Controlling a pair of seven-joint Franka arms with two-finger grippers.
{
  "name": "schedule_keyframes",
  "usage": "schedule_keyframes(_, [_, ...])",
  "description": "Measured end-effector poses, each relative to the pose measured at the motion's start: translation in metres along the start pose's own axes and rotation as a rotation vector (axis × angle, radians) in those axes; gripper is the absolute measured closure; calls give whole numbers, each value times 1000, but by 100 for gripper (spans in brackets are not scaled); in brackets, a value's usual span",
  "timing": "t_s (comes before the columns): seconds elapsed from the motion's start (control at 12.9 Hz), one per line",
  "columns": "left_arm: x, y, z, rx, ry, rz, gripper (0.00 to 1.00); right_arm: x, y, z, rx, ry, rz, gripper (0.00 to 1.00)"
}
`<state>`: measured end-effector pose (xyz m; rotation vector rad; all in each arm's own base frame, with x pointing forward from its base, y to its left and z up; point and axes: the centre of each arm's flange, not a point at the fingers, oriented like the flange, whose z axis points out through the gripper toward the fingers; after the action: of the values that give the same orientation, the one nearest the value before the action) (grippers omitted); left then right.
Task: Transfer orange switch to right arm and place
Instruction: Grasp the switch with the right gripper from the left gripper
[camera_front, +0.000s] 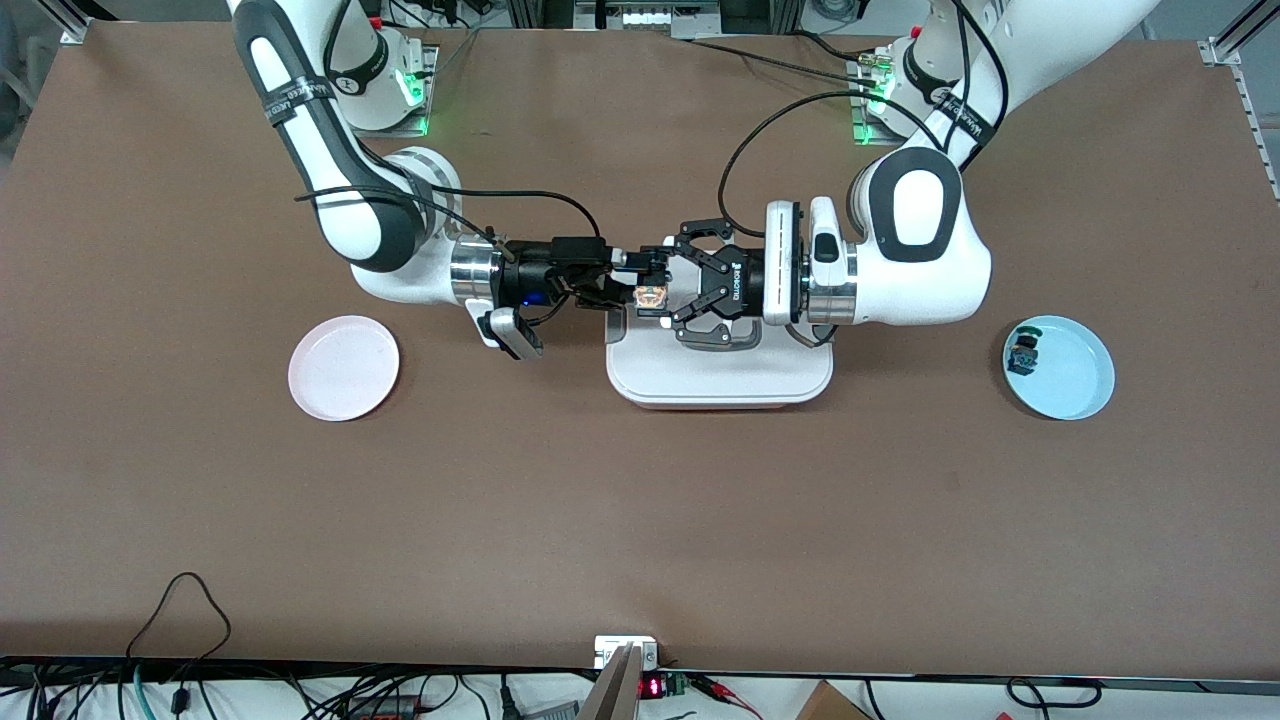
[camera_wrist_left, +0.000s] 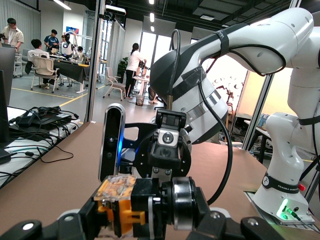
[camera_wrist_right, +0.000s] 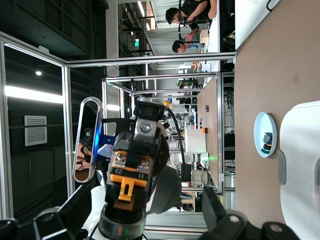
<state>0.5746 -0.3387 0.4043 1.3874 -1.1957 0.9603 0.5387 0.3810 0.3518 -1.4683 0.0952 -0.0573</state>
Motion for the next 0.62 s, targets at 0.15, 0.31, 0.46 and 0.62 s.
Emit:
schedule_keyframes(0.15, [0, 0, 0, 0, 0, 0, 27, 3, -4, 0, 18, 20, 5, 3])
schedule_keyframes(0.31, [0, 0, 0, 0, 0, 0, 27, 8, -11, 1, 31, 25, -5, 3])
schedule_keyframes(0.46, [0, 0, 0, 0, 0, 0, 27, 9, -15, 2, 35, 25, -11, 4])
schedule_keyframes(0.62, [0, 0, 0, 0, 0, 0, 27, 9, -14, 2, 32, 28, -11, 8])
